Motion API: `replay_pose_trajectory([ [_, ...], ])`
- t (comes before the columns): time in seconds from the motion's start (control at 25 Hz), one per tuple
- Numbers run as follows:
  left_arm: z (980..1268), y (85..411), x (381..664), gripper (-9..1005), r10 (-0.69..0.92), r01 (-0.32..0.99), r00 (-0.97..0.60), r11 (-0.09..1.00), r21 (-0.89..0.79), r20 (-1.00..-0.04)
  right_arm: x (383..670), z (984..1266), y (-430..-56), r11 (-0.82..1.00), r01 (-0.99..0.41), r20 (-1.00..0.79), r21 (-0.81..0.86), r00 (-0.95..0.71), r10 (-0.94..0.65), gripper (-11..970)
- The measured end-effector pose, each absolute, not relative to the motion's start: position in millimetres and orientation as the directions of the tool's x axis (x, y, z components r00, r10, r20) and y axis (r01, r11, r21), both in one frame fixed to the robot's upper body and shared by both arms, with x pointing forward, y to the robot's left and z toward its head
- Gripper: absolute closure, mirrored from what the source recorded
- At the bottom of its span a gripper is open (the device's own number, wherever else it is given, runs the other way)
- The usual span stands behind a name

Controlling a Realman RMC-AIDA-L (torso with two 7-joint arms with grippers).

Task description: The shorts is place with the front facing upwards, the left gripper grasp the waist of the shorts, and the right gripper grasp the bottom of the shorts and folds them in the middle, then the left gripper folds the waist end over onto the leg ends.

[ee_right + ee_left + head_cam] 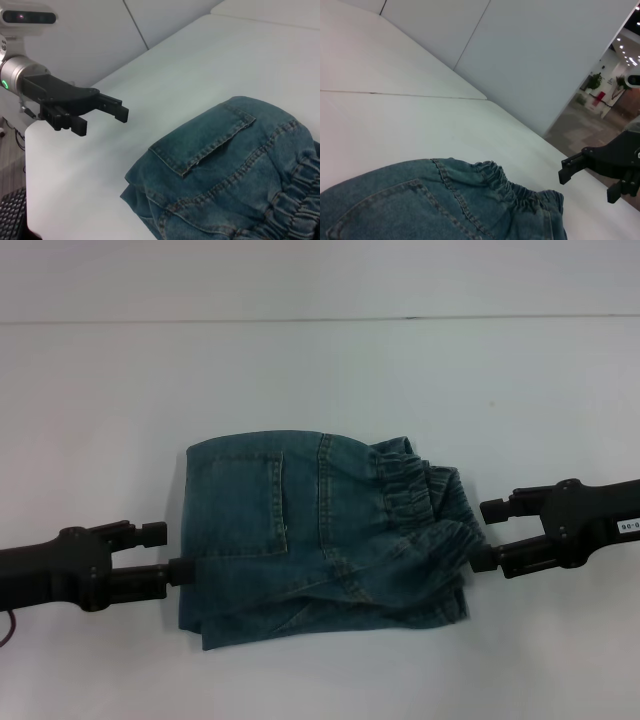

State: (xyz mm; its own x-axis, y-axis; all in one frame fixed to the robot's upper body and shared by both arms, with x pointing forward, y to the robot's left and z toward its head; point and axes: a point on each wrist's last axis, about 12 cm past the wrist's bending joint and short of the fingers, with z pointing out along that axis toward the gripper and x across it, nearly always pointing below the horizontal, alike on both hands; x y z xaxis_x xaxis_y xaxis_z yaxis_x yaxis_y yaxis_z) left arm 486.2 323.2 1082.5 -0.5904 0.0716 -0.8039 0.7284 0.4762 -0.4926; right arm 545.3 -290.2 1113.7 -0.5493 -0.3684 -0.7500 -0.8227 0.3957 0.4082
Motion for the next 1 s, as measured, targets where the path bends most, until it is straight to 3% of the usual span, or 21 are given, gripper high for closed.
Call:
replay_pose_trajectory([
  [1.0, 1089.7, 316.5, 491.0, 121, 0.037, 0.74, -0.584, 0.436, -0.513, -0.811, 543.5, 1110.3, -287.7, 0.397, -0.815, -0.749, 0.422, -0.56, -0.354, 35],
])
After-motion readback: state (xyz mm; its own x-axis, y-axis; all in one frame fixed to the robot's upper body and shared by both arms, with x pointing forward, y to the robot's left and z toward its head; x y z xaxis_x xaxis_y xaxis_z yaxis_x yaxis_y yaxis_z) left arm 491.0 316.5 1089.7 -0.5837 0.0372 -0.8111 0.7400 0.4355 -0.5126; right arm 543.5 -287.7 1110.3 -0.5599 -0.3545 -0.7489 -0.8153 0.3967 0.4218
